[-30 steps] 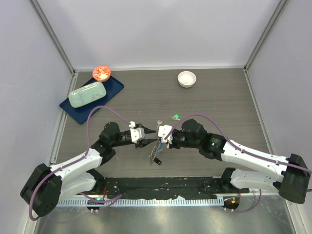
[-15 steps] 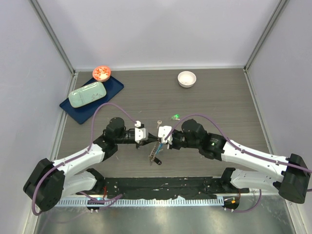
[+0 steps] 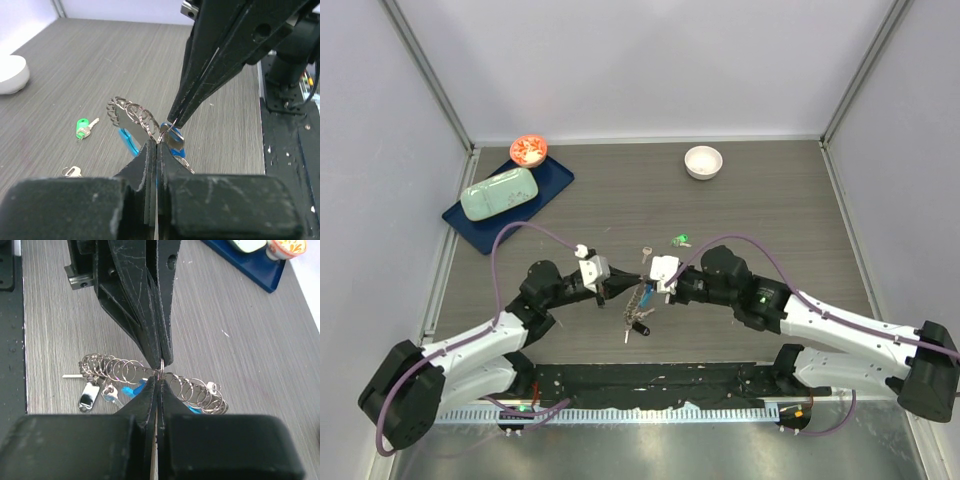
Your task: Put the keys on the keyring
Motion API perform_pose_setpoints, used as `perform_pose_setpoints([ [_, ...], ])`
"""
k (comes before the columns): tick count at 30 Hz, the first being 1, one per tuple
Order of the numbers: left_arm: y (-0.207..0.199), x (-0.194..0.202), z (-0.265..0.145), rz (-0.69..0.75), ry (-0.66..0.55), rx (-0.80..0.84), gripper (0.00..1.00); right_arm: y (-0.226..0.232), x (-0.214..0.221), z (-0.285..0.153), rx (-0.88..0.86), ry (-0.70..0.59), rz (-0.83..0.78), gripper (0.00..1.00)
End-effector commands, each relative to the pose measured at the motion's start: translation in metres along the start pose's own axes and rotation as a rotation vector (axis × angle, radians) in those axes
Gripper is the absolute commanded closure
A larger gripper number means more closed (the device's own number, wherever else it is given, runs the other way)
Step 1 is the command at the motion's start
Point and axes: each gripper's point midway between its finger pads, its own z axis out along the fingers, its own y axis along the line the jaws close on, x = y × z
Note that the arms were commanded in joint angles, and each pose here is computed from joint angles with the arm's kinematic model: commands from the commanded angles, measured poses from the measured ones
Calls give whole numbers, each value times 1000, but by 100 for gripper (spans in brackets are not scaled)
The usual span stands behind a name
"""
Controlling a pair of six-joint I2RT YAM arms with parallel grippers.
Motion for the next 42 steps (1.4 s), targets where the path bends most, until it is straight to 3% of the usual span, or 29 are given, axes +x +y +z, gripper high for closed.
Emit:
perform_pose_setpoints([
  [1,36,-40,-13,-79,-190,-246,100,-6,-20,-3,42,-91,25,99],
  [9,46,-60,-39,-143,-308,-389,100,-1,-11,8,22,-95,39,99],
  [16,42,-80,-45,-172,-384,-383,100,6,-13,19,-10,-129,63,99],
  [25,50,-79,-50,-264,-462,-434,100,11,-18,39,-49,-163,65,99],
  [29,50,-68,-50,-270,-438,-442,100,2,-19,39,-15,-151,38,99],
  [32,49,-59,-52,-246,-412,-452,92,-9,-22,34,23,-121,4,99],
  [36,49,-40,-54,-197,-314,-475,71,-18,-27,27,57,-107,-28,99],
  [42,46,-34,-55,-80,-240,-452,55,-21,-37,23,42,-99,-65,99],
])
